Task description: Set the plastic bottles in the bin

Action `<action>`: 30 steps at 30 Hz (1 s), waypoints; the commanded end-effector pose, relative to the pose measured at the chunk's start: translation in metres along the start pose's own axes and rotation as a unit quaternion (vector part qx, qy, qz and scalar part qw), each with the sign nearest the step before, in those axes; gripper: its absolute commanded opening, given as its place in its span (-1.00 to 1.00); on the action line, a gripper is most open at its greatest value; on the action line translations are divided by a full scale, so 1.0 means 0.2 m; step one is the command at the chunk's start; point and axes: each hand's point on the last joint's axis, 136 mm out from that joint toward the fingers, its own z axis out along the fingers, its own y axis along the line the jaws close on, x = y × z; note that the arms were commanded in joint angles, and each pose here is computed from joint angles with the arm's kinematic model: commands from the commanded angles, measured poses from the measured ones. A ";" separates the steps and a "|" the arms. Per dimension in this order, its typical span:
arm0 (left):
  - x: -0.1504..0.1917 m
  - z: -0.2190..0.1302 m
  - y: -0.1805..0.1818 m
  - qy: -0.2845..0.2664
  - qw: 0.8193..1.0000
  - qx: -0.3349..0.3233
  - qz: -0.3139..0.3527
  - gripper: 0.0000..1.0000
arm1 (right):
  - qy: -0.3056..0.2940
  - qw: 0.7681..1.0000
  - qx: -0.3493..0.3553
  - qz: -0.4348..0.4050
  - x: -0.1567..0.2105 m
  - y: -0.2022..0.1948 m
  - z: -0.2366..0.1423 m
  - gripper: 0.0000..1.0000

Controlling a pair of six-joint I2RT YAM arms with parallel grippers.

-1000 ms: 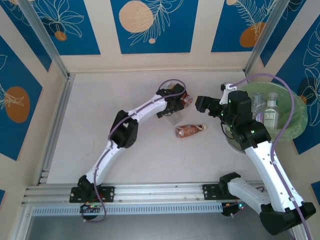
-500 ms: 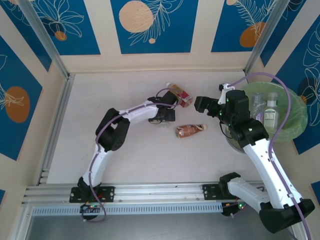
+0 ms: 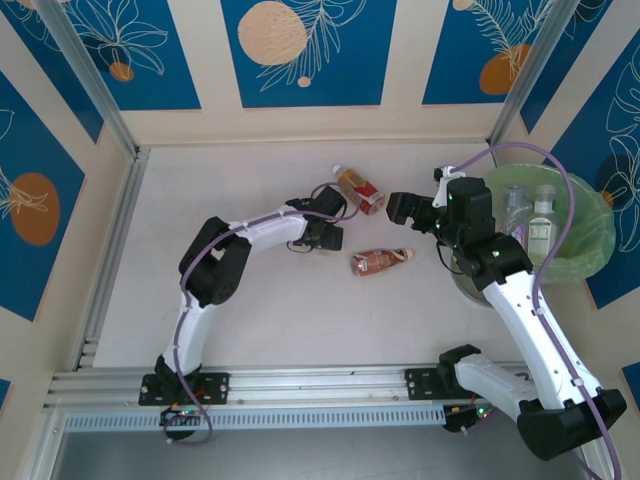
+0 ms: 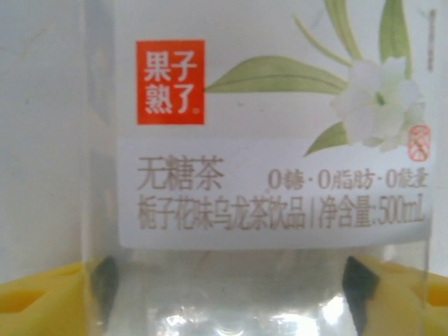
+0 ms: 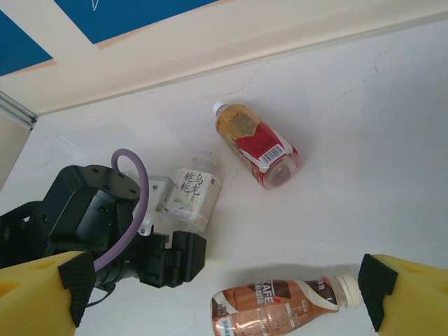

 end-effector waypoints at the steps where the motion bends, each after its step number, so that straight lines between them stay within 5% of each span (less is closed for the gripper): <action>1: 0.00 -0.04 -0.05 -0.003 0.999 0.027 0.017 0.41 | 0.000 1.000 -0.013 0.008 0.00 0.03 0.00 0.97; 6: -0.02 -0.09 -0.05 -0.014 0.999 0.035 0.033 0.18 | 0.008 1.000 -0.015 0.009 0.01 0.04 0.02 0.97; 19: -0.13 -0.38 -0.13 -0.111 0.986 0.113 0.053 0.10 | 0.032 0.994 -0.057 0.089 0.08 0.10 0.11 0.98; 30: -0.15 -0.69 -0.31 -0.180 0.947 0.246 0.104 0.10 | 0.050 0.988 -0.083 0.122 0.09 0.15 0.15 0.98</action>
